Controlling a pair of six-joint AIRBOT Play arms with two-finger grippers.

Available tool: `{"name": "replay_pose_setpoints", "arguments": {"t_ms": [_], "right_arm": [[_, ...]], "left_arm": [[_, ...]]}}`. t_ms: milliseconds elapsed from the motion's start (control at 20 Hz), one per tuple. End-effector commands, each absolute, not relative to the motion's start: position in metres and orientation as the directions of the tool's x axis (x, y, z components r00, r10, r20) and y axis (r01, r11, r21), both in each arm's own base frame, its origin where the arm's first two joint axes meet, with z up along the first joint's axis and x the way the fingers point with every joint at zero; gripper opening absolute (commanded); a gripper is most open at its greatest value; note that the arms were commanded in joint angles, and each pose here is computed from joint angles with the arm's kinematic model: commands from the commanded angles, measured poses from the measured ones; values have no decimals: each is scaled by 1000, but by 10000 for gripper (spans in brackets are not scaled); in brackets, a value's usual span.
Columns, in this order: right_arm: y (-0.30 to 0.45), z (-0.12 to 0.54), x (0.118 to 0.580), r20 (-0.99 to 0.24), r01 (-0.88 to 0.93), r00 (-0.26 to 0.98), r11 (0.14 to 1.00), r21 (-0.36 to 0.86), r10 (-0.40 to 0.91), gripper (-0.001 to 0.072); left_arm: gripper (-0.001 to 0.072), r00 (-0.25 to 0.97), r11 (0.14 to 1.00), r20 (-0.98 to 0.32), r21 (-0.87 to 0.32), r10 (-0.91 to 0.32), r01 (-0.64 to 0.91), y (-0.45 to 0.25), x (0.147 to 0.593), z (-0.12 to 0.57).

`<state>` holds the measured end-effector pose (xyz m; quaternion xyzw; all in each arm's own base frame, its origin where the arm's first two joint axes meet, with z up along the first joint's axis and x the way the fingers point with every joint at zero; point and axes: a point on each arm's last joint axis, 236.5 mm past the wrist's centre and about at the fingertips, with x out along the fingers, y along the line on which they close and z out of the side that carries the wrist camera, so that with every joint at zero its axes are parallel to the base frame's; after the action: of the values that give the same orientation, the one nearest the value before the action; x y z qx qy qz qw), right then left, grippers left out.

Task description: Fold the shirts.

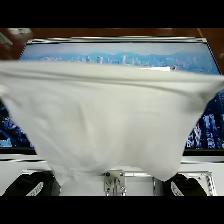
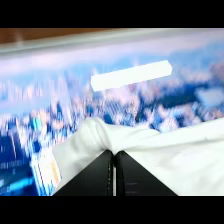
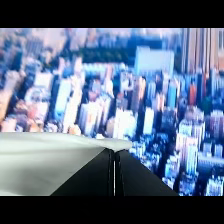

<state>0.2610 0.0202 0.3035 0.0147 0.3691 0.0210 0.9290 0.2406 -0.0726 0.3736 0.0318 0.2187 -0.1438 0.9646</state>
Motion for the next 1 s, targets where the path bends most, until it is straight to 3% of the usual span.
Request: {"name": "replay_pose_setpoints", "arguments": {"t_ms": [0,250,550,700,950], "right_arm": [[9,186,322,-832,11,554,999,-36,-36,65],[15,104,441,-787,108,615,994,18,-52,66],[29,71,521,-667,148,745,978,148,-12,66],[28,35,532,-696,217,718,954,209,-11,66],[52,-39,503,-850,321,519,903,286,85,67]], "left_arm": [[44,726,974,-671,20,-154,225,-68,284,249],[44,616,991,-777,-86,-129,100,-93,368,118],[44,616,990,-776,-104,-140,94,-122,463,50],[44,569,985,-812,-171,-128,-21,-127,488,16],[54,341,951,-914,-278,-219,-134,-155,457,-55]]}}
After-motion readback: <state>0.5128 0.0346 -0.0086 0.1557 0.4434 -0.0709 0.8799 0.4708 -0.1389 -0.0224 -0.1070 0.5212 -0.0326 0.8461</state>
